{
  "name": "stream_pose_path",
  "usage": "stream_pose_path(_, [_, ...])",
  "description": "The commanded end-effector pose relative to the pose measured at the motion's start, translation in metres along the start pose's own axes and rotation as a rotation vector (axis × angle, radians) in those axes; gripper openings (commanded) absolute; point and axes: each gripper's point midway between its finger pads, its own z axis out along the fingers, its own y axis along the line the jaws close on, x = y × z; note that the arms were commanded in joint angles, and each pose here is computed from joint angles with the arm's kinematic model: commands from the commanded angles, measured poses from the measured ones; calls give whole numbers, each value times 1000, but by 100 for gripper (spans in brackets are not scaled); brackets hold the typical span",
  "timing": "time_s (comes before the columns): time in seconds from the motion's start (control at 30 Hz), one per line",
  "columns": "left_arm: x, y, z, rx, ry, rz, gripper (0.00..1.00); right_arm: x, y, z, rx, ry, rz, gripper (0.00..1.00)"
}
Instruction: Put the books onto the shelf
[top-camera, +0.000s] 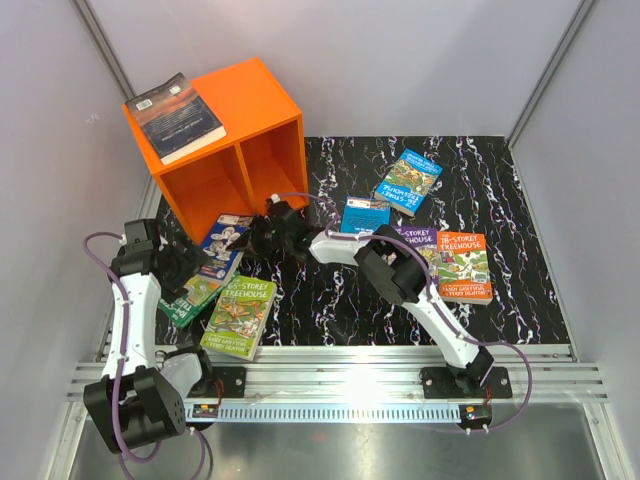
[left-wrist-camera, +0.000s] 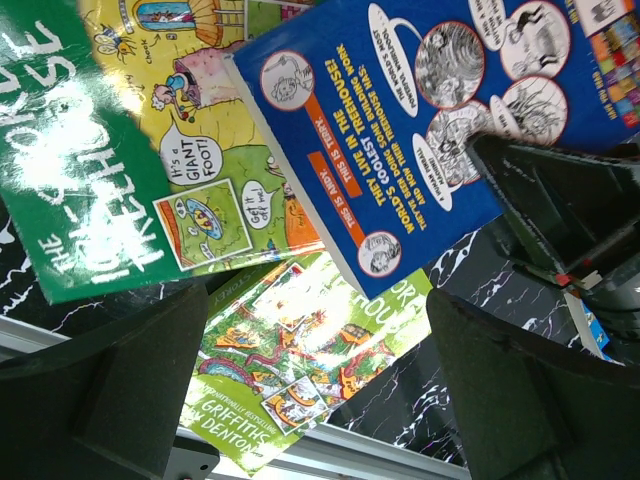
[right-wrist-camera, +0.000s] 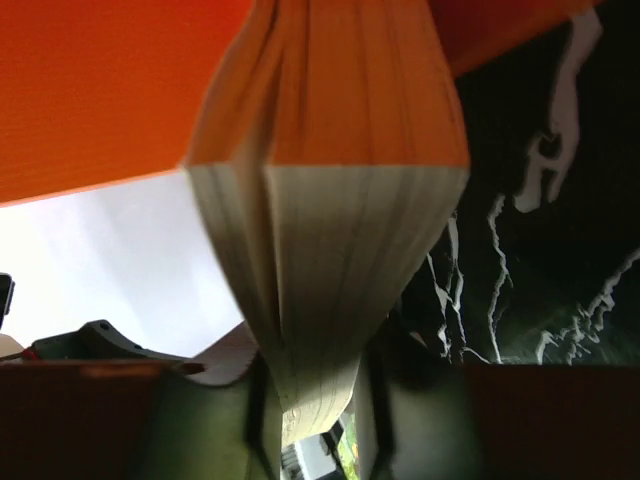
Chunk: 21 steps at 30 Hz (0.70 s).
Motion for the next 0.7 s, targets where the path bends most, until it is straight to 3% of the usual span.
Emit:
stream_pose_path(0.0, [-2,-8,-3,47,-6,39,98,-7,18,-2,-12,-54,-39,21])
stream_pose_path(0.07, [-3,-9,-5,50,-13,42,98,-5,19,-7,-10,-44,-46,11])
stream_pose_path(0.27, [-5,-16,-16,75,-29,94,98,7,45,-52,-7,-10,-102,0])
stream_pose_path(0.4, [-6,-32,-32,123,-68,188,97,21,77,-106,-18,88,-101,0])
stream_pose_path(0.67, [11,-103,-82,453,-151,383,97,45,120,-194,-88,331,-5,0])
